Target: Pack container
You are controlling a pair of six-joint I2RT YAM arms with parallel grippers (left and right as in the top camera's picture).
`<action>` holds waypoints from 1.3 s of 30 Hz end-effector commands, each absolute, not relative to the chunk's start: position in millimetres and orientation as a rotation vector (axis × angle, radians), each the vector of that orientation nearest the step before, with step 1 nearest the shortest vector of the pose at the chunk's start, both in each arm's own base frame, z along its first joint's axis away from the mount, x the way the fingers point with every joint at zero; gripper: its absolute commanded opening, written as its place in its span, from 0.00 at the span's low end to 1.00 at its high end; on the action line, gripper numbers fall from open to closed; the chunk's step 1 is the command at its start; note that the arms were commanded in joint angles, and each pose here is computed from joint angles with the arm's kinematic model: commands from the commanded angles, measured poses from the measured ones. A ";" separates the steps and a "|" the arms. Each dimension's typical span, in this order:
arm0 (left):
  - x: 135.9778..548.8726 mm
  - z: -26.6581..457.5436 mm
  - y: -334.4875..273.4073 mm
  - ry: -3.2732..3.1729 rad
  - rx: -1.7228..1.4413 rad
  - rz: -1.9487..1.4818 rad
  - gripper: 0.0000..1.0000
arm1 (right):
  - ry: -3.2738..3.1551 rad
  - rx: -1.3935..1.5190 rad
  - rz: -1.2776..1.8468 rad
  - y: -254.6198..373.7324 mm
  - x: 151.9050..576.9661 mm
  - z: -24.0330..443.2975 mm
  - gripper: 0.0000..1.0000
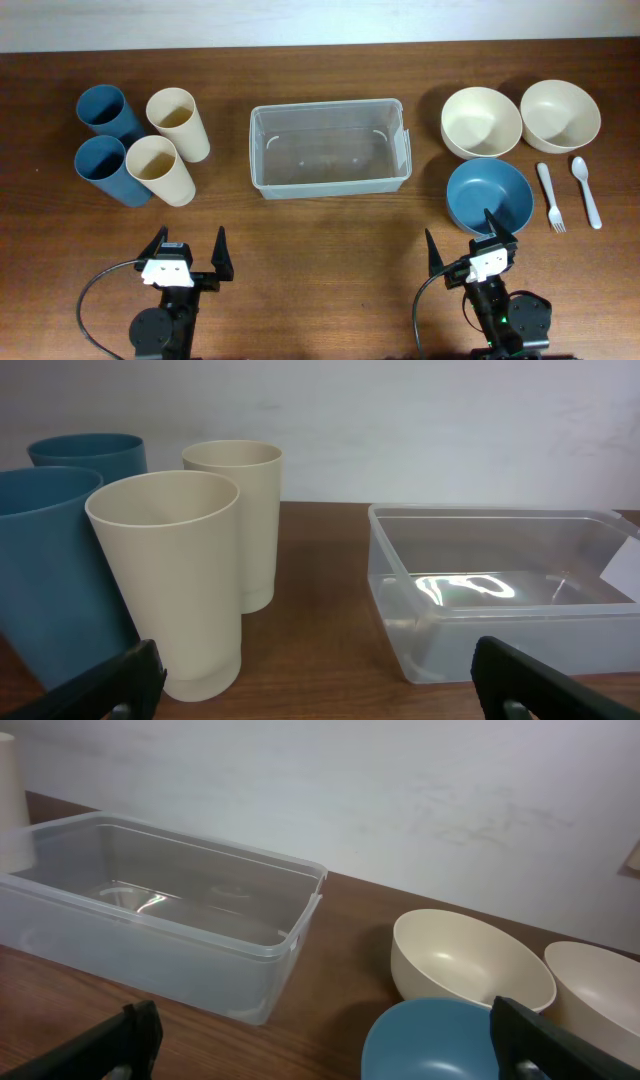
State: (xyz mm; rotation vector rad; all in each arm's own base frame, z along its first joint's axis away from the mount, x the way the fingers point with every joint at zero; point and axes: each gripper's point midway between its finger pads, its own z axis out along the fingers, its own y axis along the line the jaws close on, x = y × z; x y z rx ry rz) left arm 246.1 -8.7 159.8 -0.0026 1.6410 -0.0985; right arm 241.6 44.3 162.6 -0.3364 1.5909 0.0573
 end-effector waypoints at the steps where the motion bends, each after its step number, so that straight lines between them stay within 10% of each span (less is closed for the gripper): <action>1: 245.8 158.8 -8.7 1.640 0.009 -0.084 1.00 | 1.587 -0.348 0.075 47.8 240.4 161.6 0.99; 39: 245.8 158.8 -8.7 1.640 0.009 -0.084 1.00 | 1.529 -0.446 0.180 69.7 233.2 170.2 0.99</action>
